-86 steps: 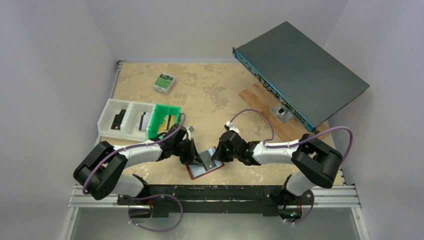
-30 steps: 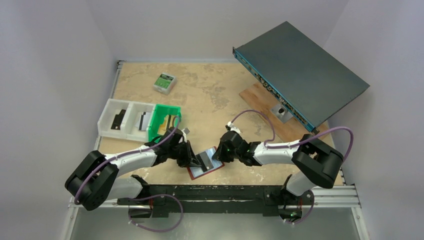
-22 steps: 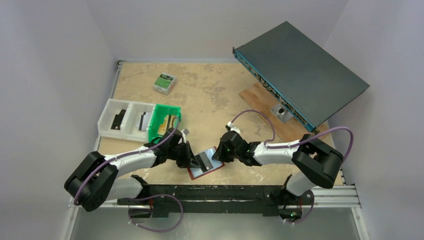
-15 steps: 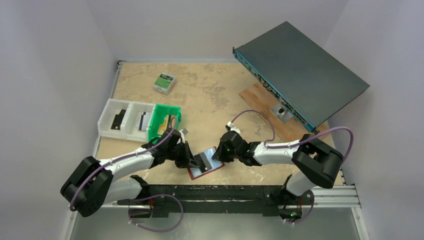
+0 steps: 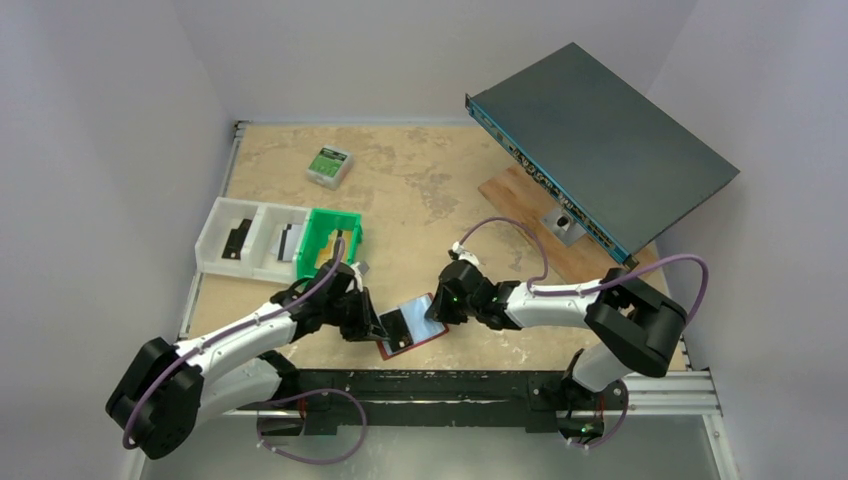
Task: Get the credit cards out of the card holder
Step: Remove the credit card from the card holder, then place the credit card in the storage box.
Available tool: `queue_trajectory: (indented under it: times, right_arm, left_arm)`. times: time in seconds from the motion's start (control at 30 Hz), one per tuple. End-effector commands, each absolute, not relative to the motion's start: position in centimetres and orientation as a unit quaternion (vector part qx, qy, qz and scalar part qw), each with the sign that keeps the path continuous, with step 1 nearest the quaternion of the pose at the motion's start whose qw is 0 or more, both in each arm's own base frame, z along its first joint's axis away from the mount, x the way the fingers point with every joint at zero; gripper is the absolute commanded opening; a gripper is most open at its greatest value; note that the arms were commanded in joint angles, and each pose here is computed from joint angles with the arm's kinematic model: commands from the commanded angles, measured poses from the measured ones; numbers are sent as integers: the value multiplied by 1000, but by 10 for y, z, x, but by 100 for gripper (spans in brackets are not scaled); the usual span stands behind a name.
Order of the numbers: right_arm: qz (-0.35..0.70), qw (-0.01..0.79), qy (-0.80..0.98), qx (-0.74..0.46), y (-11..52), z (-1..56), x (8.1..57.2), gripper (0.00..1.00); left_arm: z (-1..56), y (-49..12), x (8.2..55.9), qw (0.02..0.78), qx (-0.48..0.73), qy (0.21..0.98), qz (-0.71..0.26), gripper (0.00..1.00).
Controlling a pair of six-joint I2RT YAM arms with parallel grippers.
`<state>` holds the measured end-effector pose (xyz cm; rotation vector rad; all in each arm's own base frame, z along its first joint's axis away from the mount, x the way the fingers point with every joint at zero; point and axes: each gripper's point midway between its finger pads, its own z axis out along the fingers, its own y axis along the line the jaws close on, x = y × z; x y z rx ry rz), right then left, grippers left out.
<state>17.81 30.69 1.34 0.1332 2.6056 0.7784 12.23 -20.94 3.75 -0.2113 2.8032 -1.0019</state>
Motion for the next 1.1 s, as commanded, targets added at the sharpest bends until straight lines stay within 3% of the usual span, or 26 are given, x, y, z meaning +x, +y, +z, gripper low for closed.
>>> queue_trajectory:
  times: [0.0,0.2,0.57,0.83,1.07]
  right_arm:
    - [154,179,972,11,251,-15,158,0]
    - [201,217,955,-7,276,31,176,11]
    - [341,273,898,-55,314,112,181,57]
    - [429,276,856,-82,328,125,165,74]
    - [504,285,810,-88,333,151,157,77]
  left_arm:
    - [53,-206,125,98,-50,936,-334,0]
    - [67,-208,126,108,-42,931,-347,0]
    - [90,-215,132,118,-37,915,-383,0]
    - [109,-218,135,122,-38,901,-413,0]
    - [139,-224,142,125,-47,865,-483,0]
